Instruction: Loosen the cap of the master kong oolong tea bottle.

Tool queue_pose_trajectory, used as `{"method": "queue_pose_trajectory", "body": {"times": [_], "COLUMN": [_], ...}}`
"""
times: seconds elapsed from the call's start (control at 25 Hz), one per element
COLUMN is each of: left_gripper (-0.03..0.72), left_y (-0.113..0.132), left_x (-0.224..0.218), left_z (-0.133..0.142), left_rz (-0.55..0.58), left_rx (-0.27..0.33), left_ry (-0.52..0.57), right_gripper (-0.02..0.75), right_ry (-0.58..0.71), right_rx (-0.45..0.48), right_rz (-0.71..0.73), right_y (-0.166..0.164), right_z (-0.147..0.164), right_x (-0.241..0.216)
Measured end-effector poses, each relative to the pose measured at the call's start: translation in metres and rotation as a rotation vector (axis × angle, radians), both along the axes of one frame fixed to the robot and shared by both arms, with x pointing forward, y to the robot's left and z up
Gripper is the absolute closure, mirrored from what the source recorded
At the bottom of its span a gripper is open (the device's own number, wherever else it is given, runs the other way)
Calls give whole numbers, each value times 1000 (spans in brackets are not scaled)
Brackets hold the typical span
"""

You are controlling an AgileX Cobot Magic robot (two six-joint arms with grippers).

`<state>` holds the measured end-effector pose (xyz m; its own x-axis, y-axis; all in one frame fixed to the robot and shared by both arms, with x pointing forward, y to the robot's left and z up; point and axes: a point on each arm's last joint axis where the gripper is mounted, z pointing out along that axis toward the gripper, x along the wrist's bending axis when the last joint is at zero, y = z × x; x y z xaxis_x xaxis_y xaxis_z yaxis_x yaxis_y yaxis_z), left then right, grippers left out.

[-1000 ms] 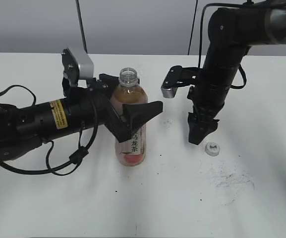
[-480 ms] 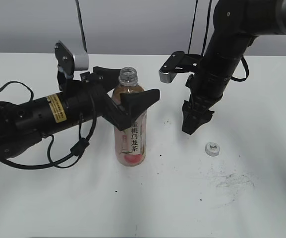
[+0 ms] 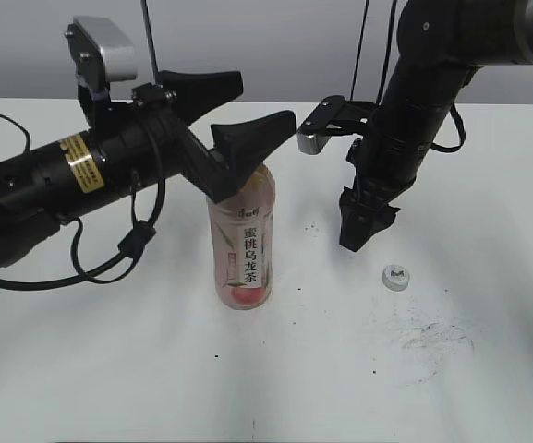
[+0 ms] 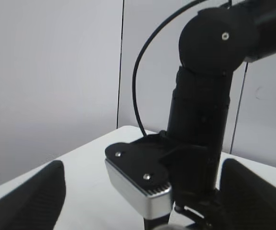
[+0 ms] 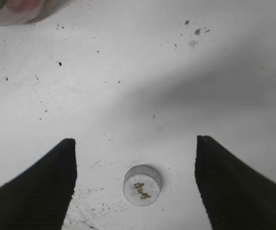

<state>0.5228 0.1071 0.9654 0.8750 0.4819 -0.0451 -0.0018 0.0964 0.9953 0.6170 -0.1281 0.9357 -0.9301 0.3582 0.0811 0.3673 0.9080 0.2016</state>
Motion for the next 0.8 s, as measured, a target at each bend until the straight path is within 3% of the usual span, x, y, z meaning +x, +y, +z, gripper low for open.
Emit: {"method": "queue_pose_trajectory", "body": {"times": [0.16, 0.44, 0.64, 0.8], "left_gripper": [104, 104, 104, 104], "left_y": [3, 17, 36, 61], "left_x": [-5, -16, -27, -39], "left_z": [24, 70, 98, 110], "left_rz": [7, 120, 269, 440], "left_rx": [-20, 73, 193, 330], "left_ry": [-59, -106, -75, 53], "right_gripper": [160, 160, 160, 160], "right_ry": [0, -42, -63, -33], "right_rx": [0, 16, 22, 0], "right_rz": [0, -18, -107, -209], "right_y": [0, -1, -4, -9], "right_z": [0, 21, 42, 58], "right_x": [0, -2, -6, -14]}}
